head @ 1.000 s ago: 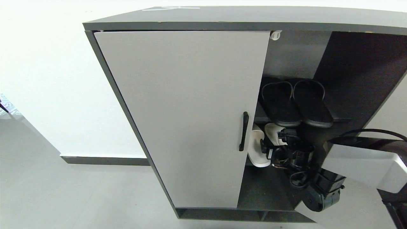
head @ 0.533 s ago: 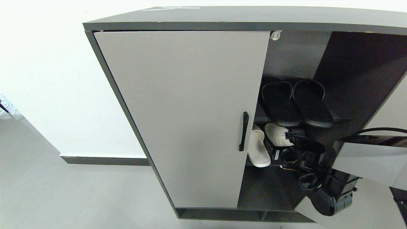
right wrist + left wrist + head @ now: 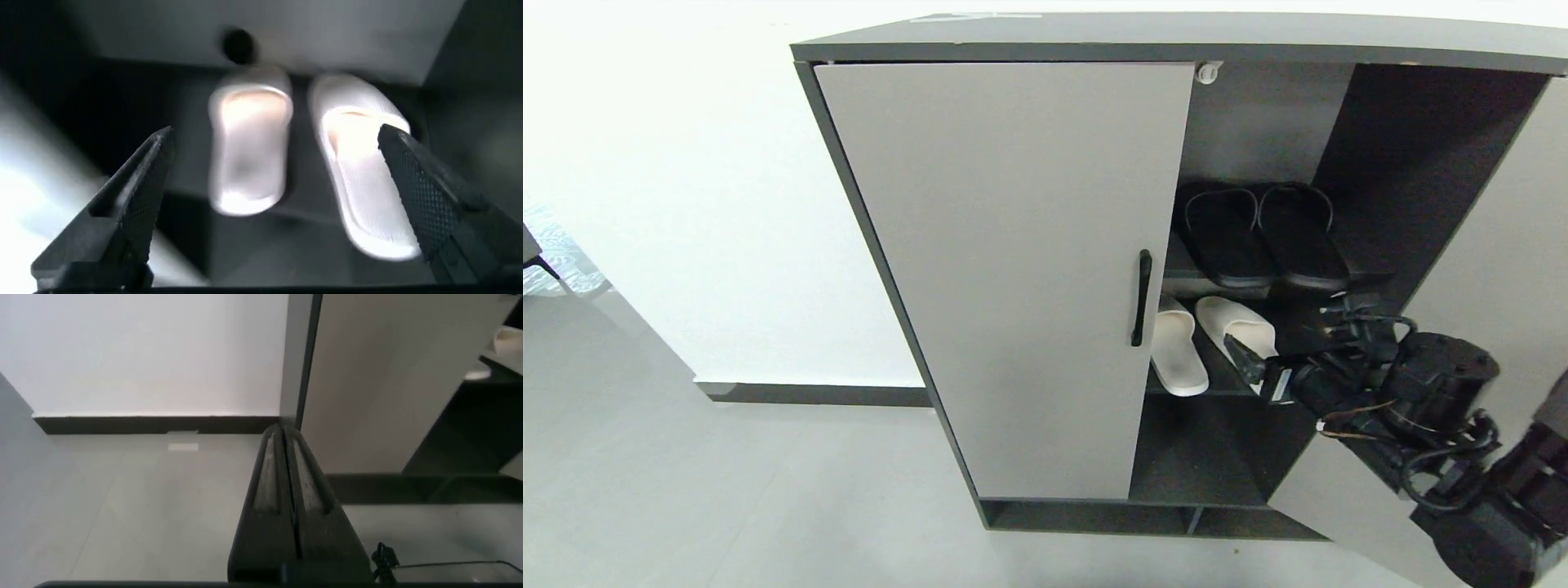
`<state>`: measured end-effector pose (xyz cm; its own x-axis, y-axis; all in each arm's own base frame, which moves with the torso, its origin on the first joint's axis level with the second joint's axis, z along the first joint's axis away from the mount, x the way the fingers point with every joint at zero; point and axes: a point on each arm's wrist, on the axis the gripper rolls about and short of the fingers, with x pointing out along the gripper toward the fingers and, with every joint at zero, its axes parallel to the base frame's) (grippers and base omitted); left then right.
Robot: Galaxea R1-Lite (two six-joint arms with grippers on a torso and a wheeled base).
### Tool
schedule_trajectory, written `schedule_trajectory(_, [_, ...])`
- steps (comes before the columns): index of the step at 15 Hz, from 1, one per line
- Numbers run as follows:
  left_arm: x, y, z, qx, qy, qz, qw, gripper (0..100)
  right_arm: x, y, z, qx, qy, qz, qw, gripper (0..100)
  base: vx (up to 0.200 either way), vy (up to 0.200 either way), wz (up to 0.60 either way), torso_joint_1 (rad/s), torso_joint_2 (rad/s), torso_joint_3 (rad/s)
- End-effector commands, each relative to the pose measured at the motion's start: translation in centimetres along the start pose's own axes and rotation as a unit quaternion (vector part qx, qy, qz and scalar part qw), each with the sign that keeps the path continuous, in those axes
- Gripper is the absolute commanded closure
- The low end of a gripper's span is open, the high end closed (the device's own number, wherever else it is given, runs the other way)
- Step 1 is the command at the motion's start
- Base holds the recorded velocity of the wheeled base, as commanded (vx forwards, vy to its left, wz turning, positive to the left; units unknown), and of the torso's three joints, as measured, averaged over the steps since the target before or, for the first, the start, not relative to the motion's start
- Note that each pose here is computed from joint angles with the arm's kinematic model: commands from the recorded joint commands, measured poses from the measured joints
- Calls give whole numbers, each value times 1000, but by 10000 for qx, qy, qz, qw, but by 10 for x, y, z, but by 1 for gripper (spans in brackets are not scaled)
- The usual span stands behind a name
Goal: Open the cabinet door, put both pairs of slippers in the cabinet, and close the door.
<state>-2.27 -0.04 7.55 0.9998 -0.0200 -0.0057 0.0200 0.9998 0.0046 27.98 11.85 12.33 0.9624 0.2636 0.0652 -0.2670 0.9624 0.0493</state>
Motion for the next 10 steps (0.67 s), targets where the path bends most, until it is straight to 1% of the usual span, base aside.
schedule_trajectory(1, [0, 0, 0, 0, 2, 0, 10000, 100, -59, 8, 54, 90, -456, 488, 9977, 100, -200, 0, 0, 2, -2, 2])
schedule_trajectory(2, [0, 0, 0, 0, 2, 0, 10000, 100, -66, 8, 61, 108, -545, 514, 9971, 100, -200, 0, 0, 2, -2, 2])
schedule_trajectory(3, [0, 0, 0, 0, 2, 0, 10000, 100, -76, 8, 74, 141, -779, 544, 9954, 100, -200, 0, 0, 2, 2, 2])
schedule_trajectory(4, [0, 0, 0, 7, -6, 0, 10000, 100, -92, 5, 92, 178, -1073, 545, 9926, 100, 0, -200, 0, -2, 7, 7])
schedule_trajectory(5, [0, 0, 0, 7, 2, 8, 10000, 100, -101, 3, 99, 173, -1133, 607, 9916, 100, 0, -200, 0, -2, 2, -2])
schedule_trajectory(7, [0, 0, 0, 15, -6, 8, 10000, 100, -130, 0, 106, 100, -781, 1239, 9892, 100, 0, -200, 0, 2, 5, 5])
schedule_trajectory(8, [0, 0, 0, 15, 10, 8, 10000, 100, -145, -1, 106, 80, -464, 1656, 9851, 100, 0, -200, 0, -12, 2, 2])
schedule_trajectory(9, [0, 0, 0, 7, -6, 8, 10000, 100, -153, -3, 108, 73, -346, 1856, 9820, 100, 0, -200, 0, -2, -7, 7])
schedule_trajectory(10, [0, 0, 0, 7, 2, 8, 10000, 100, -155, -6, 108, 58, -270, 1832, 9827, 100, 0, -200, 0, 7, -2, 2])
